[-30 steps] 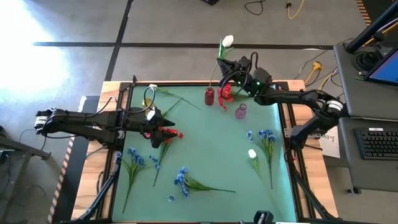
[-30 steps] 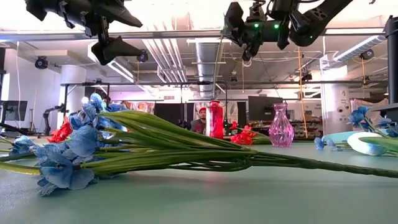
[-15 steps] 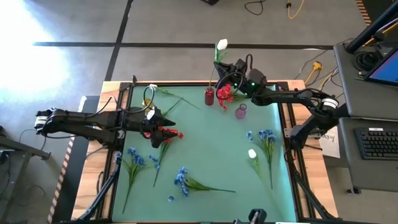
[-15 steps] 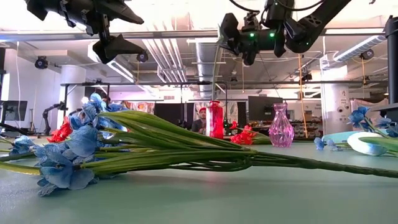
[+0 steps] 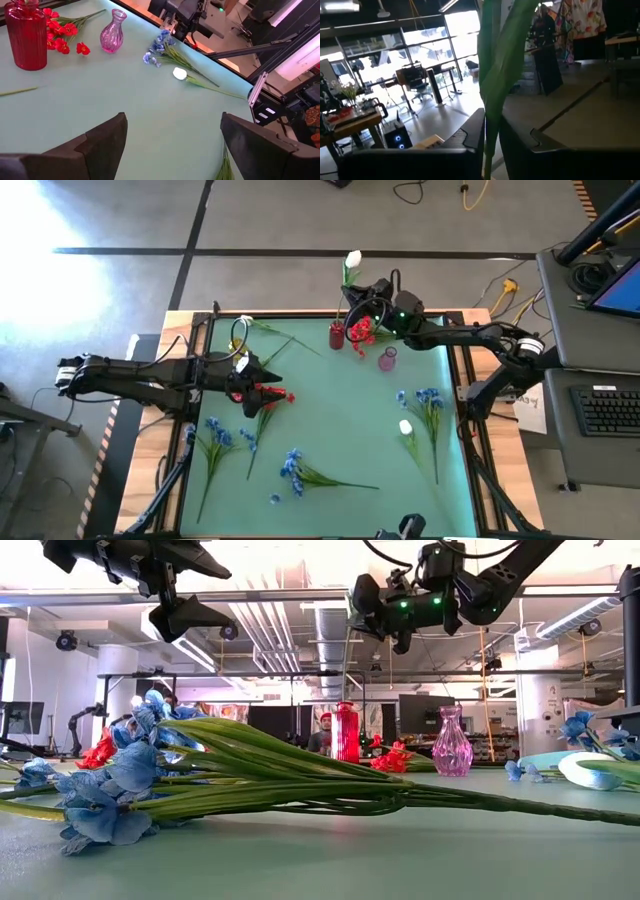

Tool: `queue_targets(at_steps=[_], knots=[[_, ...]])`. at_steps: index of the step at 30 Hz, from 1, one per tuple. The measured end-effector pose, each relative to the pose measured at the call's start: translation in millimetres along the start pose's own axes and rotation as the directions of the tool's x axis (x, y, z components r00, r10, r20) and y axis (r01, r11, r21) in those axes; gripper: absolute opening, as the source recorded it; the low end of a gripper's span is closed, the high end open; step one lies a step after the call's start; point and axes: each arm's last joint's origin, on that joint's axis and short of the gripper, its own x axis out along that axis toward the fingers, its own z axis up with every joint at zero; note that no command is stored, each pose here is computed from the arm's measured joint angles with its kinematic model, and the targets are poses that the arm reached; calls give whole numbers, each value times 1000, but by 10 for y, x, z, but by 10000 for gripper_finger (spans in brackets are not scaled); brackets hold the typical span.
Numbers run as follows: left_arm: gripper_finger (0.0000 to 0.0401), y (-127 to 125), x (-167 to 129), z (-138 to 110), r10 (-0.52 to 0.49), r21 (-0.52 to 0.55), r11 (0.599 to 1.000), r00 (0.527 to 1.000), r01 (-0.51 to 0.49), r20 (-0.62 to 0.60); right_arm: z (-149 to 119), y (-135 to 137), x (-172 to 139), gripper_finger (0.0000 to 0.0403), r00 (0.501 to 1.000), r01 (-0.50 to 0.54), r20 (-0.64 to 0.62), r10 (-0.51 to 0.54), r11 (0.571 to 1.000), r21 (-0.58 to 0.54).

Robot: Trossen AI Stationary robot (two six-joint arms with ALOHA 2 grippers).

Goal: Sort flowers into vase by color
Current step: Put the center white flower into the red vase

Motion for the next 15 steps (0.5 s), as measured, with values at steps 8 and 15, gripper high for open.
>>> queue_targets(at_steps=[8,15], knots=[[309,1,0,0,0,0,1000,1000,0,0,-61,-13,-2,88,998,13,-63,-13,1000,-7],[309,3,-1,-5,3,0,1000,1000,-3,-6,-148,-38,-19,127,986,35,-164,-37,999,-19]])
